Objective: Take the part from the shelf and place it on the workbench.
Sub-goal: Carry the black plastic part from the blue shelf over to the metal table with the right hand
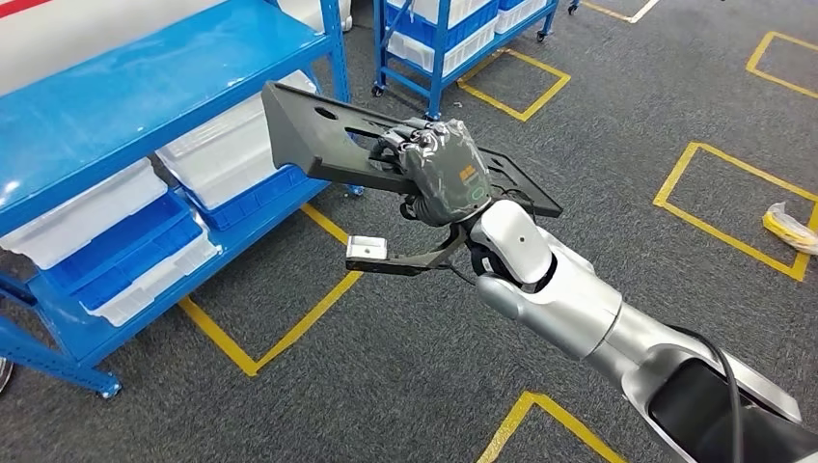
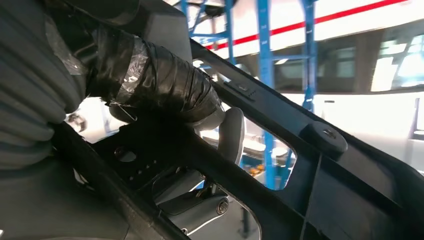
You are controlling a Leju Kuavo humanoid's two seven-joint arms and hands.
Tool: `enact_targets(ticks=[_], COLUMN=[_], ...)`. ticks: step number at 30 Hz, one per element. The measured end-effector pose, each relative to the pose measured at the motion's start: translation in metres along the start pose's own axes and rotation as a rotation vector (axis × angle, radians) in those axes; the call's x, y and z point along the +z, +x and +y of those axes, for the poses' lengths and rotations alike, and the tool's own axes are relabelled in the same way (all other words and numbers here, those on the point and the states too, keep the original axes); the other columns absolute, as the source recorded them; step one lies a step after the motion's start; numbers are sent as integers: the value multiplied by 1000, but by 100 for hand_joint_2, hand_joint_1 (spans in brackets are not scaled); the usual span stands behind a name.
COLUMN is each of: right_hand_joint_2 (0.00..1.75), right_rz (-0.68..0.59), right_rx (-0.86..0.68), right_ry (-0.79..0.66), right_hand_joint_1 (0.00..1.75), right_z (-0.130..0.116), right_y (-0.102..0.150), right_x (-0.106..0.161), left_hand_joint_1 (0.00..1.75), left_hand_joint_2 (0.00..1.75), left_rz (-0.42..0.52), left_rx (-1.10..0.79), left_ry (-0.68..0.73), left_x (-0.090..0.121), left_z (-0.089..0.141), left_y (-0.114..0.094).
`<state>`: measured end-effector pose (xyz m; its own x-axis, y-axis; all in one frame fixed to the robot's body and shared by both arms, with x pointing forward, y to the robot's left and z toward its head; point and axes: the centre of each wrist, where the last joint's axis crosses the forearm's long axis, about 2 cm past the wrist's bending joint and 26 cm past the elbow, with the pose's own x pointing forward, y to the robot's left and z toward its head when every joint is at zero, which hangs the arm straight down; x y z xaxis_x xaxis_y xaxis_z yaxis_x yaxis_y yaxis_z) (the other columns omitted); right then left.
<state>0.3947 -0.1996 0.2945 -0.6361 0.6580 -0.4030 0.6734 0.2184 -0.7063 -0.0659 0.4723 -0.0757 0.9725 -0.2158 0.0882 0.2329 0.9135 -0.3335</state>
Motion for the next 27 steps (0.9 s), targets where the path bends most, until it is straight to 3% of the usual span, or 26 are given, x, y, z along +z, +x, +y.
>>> enact_targets(ticks=[17,27], right_hand_joint_2=[175,175], right_rz=[39,41], right_rx=[42,45], right_ry=[47,59], right_hand_joint_1=[175,175], right_z=[-3,-4], right_y=[-27,-30], right_x=[17,15], left_hand_joint_1=[0,0], left_hand_joint_2=[175,175], left_rz=[-41,-32], left_rx=[60,53], left_ry=[-13,-7], left_x=[-11,-14], left_z=[-12,-14], left_y=[7,11])
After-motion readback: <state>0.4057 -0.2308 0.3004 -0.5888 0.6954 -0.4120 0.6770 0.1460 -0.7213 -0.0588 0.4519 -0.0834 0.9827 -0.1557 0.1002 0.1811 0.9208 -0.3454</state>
